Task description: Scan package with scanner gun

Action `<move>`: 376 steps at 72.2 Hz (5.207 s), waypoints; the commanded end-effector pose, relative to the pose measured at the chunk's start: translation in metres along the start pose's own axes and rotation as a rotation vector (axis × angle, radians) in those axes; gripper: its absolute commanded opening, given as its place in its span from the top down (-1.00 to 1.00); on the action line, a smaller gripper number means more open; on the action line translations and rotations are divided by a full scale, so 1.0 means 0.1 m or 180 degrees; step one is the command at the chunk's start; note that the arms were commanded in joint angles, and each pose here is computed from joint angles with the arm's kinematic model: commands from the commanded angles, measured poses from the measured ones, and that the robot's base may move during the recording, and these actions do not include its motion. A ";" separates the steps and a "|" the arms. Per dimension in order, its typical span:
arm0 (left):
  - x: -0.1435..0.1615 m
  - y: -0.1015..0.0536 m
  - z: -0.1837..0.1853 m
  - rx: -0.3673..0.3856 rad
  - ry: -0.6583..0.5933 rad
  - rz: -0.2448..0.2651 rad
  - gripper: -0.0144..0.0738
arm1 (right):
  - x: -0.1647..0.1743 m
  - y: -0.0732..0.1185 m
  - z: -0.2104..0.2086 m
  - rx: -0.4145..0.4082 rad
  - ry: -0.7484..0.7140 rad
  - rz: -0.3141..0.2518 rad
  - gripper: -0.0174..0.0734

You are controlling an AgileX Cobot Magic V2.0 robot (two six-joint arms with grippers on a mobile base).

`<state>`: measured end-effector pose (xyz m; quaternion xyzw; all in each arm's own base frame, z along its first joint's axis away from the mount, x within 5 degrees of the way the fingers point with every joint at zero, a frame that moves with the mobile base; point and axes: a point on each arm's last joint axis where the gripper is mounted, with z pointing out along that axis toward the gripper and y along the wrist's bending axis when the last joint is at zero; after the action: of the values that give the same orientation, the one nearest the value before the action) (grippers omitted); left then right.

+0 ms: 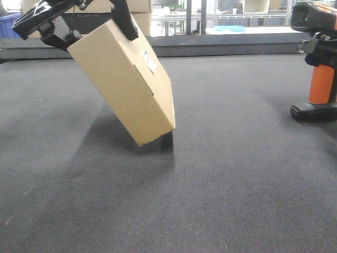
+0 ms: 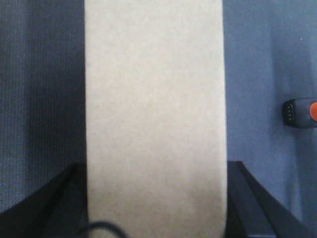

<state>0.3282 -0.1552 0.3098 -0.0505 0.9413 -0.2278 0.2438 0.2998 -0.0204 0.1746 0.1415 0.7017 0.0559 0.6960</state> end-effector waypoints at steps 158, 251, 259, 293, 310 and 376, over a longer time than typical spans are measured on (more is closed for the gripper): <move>0.01 -0.04 -0.05 0.0041 0.0019 0.0020 0.92 | -0.52 0.16 -0.13 -0.0079 -0.0070 -0.1825 0.97; 0.04 -0.04 -0.05 0.0014 0.0100 0.0017 0.92 | -0.08 0.04 0.09 -0.0135 -0.0341 -0.0142 0.98; 0.04 -0.04 -0.05 0.0014 0.0100 0.0017 0.92 | -0.08 0.04 0.09 -0.0135 -0.0341 -0.0142 0.98; 0.04 -0.04 -0.05 0.0014 0.0100 0.0017 0.92 | -0.08 0.04 0.09 -0.0111 -0.0347 -0.0131 0.23; 0.04 -0.04 -0.05 0.0014 0.0100 0.0017 0.92 | -0.06 0.03 0.09 -0.0095 -0.0279 -0.0131 -0.40; -0.10 0.09 -0.13 -0.0057 0.0037 -0.0091 0.92 | -0.01 0.11 -0.34 -0.0448 0.0050 -0.0327 -0.62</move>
<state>0.3274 -0.1488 0.3103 -0.0553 0.9482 -0.2199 0.2227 0.2760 -0.0088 0.1712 0.0722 0.7227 0.0632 0.6845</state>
